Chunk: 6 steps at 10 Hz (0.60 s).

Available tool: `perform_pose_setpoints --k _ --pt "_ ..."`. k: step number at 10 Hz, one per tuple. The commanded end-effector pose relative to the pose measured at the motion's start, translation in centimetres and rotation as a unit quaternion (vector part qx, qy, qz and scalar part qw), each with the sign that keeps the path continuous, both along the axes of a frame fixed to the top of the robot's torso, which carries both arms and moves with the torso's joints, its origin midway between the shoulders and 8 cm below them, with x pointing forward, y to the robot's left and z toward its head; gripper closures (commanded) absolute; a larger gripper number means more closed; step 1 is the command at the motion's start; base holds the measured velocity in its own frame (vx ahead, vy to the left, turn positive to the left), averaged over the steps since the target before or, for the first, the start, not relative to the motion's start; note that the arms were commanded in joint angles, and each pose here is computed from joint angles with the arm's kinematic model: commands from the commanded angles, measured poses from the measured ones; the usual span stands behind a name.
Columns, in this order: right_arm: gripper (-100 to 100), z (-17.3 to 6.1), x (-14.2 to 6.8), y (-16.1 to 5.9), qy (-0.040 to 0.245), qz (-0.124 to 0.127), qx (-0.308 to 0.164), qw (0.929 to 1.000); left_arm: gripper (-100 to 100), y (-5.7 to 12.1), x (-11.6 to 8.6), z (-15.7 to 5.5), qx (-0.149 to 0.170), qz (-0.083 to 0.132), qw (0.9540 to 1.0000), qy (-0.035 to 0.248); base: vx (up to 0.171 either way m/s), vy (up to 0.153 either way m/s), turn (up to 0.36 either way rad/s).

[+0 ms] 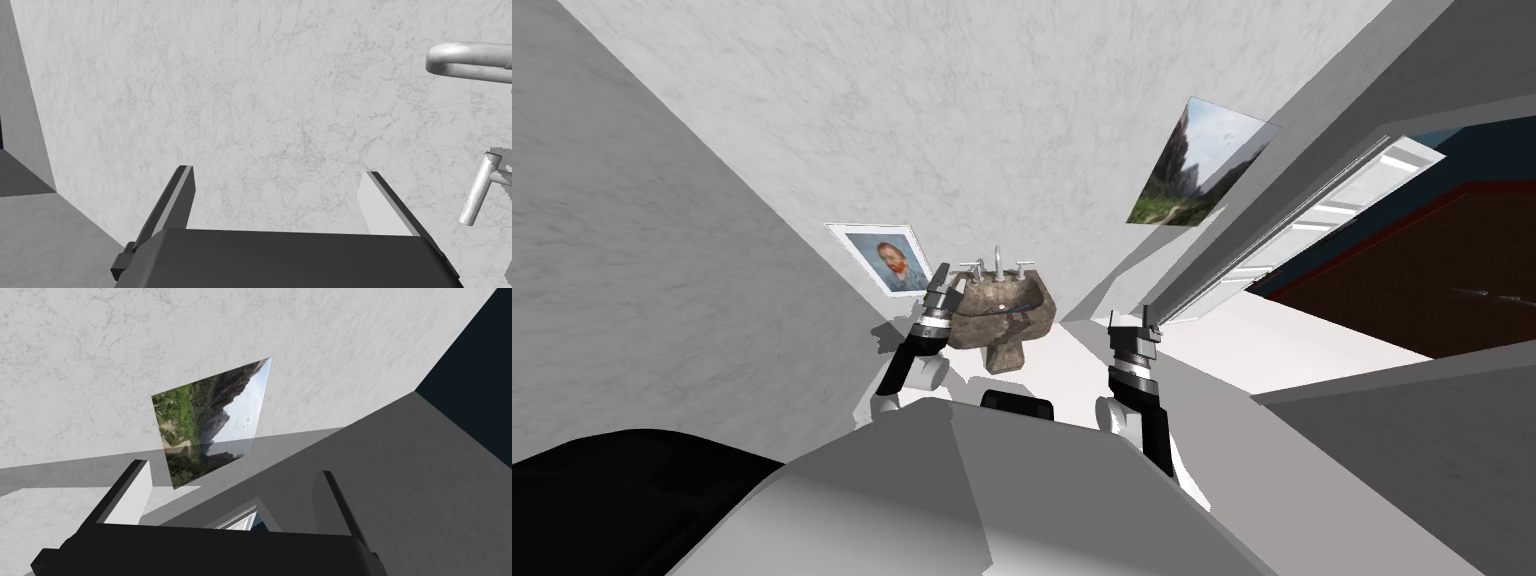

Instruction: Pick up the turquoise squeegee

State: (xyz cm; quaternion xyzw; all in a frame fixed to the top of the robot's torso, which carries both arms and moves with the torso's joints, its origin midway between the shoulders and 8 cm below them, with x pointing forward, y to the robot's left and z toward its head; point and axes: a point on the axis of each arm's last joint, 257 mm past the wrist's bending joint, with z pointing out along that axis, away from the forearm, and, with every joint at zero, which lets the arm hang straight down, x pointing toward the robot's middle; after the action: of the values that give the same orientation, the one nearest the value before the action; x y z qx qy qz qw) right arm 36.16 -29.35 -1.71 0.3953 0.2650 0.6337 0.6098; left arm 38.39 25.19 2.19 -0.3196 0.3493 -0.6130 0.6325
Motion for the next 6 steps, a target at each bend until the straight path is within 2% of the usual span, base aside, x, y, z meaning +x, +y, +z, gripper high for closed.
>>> perform_pose_setpoints --k 1,4,5,6 --pt "0 0.0 0.0 0.0 0.0 0.0 0.0 1.0 -100 0.1 1.0 -0.6 -0.01 -0.01 0.9997 0.019 -0.015 0.047 -0.116" --pt "0 0.0 0.0 0.0 0.0 0.0 0.0 1.0 -100 0.2 2.5 -2.1 -0.02 -0.016 0.9981 0.055 -0.029 0.036 -0.095" --pt "0 0.0 0.0 0.0 0.0 0.0 0.0 1.0 -100 0.2 3.3 -2.5 -0.032 -0.024 0.997 0.066 -0.025 0.045 -0.144" --pt "0 0.0 0.0 0.0 0.0 0.0 0.0 1.0 -100 0.2 3.7 -3.2 -0.033 -0.023 0.9958 0.082 -0.023 0.043 -0.083"
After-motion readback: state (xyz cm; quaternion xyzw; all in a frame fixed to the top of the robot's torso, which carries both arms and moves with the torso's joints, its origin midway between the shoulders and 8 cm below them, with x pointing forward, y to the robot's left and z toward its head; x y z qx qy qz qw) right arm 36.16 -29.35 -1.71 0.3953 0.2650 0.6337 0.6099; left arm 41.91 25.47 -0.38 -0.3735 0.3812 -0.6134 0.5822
